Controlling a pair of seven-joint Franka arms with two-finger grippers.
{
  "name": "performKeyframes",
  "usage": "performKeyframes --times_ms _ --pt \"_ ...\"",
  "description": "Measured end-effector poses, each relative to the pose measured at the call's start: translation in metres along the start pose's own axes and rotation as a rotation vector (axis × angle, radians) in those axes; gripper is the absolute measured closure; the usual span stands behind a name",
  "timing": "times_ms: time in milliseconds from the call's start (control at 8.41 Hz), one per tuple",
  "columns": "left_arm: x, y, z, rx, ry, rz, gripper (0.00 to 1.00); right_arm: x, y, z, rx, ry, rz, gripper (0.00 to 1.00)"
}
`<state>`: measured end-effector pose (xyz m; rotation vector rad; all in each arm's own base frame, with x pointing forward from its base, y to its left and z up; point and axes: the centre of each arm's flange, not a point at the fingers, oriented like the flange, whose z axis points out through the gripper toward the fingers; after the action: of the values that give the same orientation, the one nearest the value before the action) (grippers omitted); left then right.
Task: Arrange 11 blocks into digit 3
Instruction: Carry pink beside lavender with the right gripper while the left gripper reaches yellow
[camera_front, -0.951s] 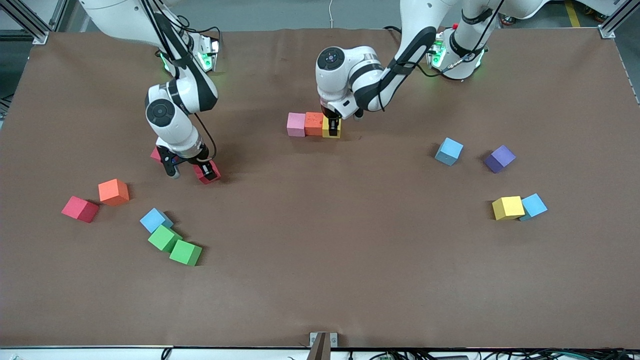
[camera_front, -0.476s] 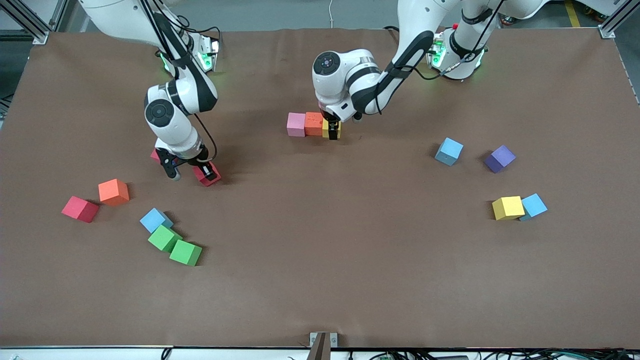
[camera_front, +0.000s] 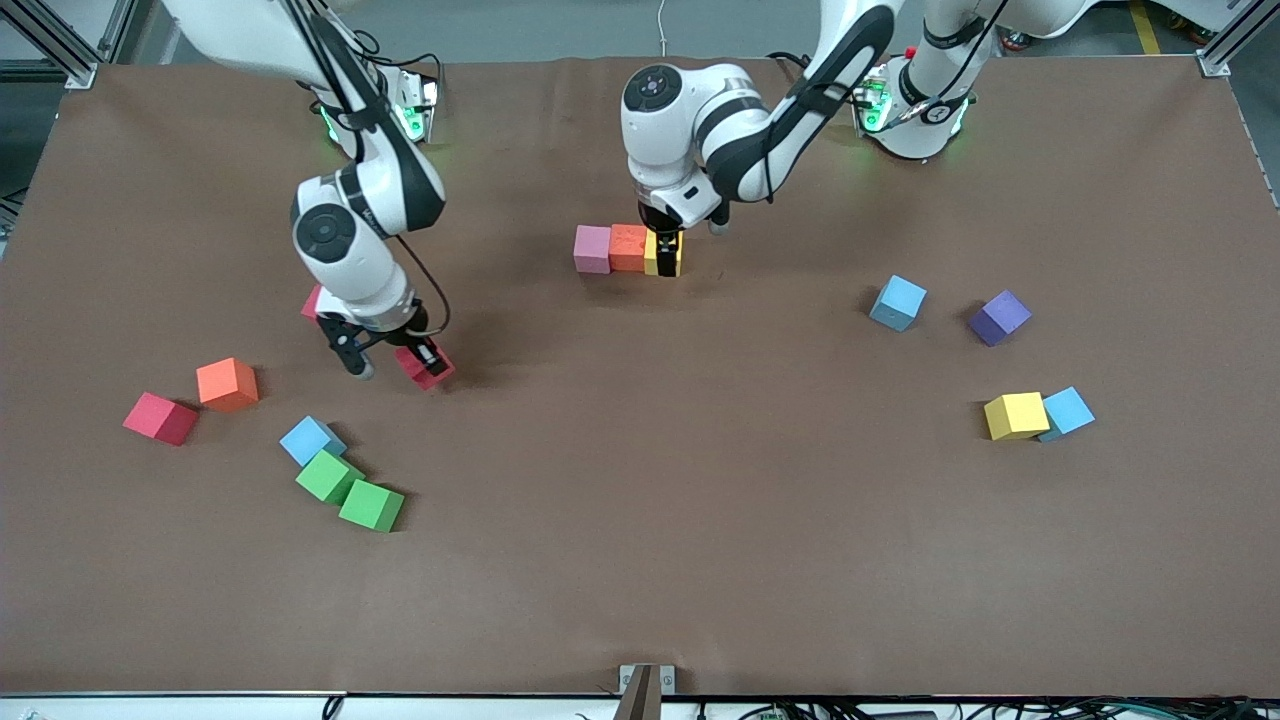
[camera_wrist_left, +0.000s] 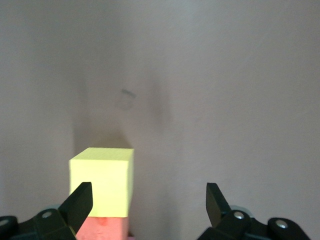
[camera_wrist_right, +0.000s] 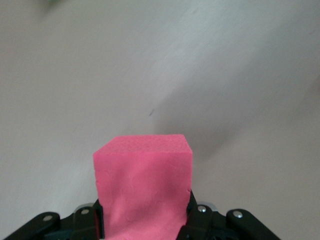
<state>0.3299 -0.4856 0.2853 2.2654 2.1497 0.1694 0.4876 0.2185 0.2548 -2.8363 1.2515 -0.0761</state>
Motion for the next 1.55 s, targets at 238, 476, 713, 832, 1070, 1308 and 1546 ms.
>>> performKeyframes --times_ms 238,476,713,832,1070,1308,1546 --pt "0.044 0.054 -0.006 -0.025 0.005 -0.052 0.0 -0.056 -0.04 -0.026 -0.02 -0.014 -0.149 0.44" --pt "0.095 0.101 -0.001 -0.023 0.018 -0.033 0.0 -0.096 -0.063 -0.034 -0.016 -0.017 -0.306 0.44" --pt "0.144 0.138 0.005 -0.014 0.03 0.041 0.0 -0.129 -0.079 -0.001 -0.05 -0.028 -0.438 0.44" --pt "0.167 0.154 0.005 -0.016 0.03 0.091 0.0 -0.143 -0.084 0.019 -0.072 -0.034 -0.479 0.44" --pt "0.216 0.208 -0.023 -0.082 0.011 0.163 0.0 -0.164 -0.09 0.035 -0.085 -0.04 -0.581 0.44" --pt "0.266 0.255 -0.058 -0.155 0.002 0.208 0.0 -0.18 -0.089 0.037 -0.089 -0.051 -0.624 0.44" --pt "0.308 0.271 -0.061 -0.148 0.009 0.296 0.0 -0.202 -0.084 0.041 -0.097 -0.07 -0.666 0.44"
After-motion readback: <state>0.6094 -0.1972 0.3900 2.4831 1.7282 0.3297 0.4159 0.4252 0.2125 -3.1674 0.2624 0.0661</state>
